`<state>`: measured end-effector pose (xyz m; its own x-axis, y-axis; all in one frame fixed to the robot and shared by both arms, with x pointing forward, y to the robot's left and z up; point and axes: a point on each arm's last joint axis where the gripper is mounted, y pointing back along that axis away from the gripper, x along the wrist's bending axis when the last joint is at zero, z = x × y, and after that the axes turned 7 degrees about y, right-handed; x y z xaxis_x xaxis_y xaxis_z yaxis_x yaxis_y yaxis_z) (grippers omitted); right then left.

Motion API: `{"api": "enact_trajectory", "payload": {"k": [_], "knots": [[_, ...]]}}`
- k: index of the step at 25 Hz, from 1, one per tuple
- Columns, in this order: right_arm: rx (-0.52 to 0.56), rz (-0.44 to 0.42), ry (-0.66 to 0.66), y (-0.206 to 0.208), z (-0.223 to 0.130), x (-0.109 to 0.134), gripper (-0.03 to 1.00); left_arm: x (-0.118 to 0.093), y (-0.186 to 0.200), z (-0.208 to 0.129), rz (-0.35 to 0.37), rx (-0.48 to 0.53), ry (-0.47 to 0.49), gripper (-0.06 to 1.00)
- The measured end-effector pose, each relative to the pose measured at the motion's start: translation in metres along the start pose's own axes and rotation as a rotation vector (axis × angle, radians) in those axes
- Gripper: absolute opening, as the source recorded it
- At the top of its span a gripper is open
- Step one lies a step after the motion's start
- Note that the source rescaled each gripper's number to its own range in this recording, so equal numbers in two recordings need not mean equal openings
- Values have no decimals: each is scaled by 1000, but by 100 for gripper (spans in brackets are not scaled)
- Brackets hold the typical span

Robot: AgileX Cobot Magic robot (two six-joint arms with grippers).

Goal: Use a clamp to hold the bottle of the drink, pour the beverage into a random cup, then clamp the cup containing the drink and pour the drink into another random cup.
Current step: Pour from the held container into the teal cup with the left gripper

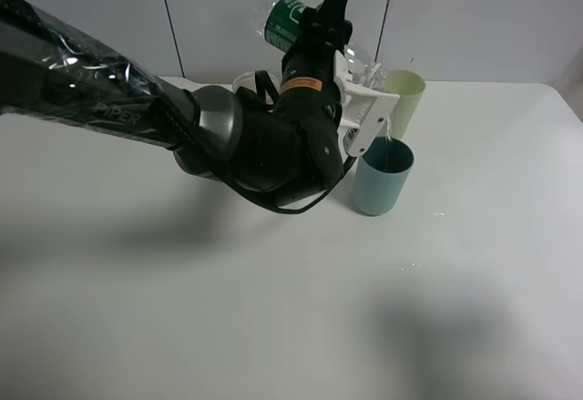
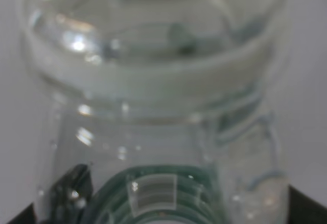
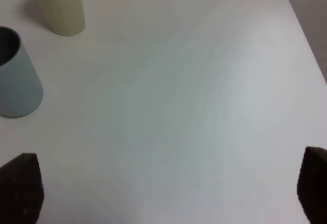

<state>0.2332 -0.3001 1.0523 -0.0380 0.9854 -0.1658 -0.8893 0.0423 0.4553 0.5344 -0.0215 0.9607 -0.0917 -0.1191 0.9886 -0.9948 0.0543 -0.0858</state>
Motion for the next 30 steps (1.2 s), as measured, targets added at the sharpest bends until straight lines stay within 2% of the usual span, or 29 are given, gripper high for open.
{"api": "enact_trajectory", "payload": {"k": [20,30], "knots": [[0,0,0,0,0,0,100,5,0,5,56,-54,-64,8],[0,0,0,0,0,0,100,8,0,8,94,-85,-149,8]]}}
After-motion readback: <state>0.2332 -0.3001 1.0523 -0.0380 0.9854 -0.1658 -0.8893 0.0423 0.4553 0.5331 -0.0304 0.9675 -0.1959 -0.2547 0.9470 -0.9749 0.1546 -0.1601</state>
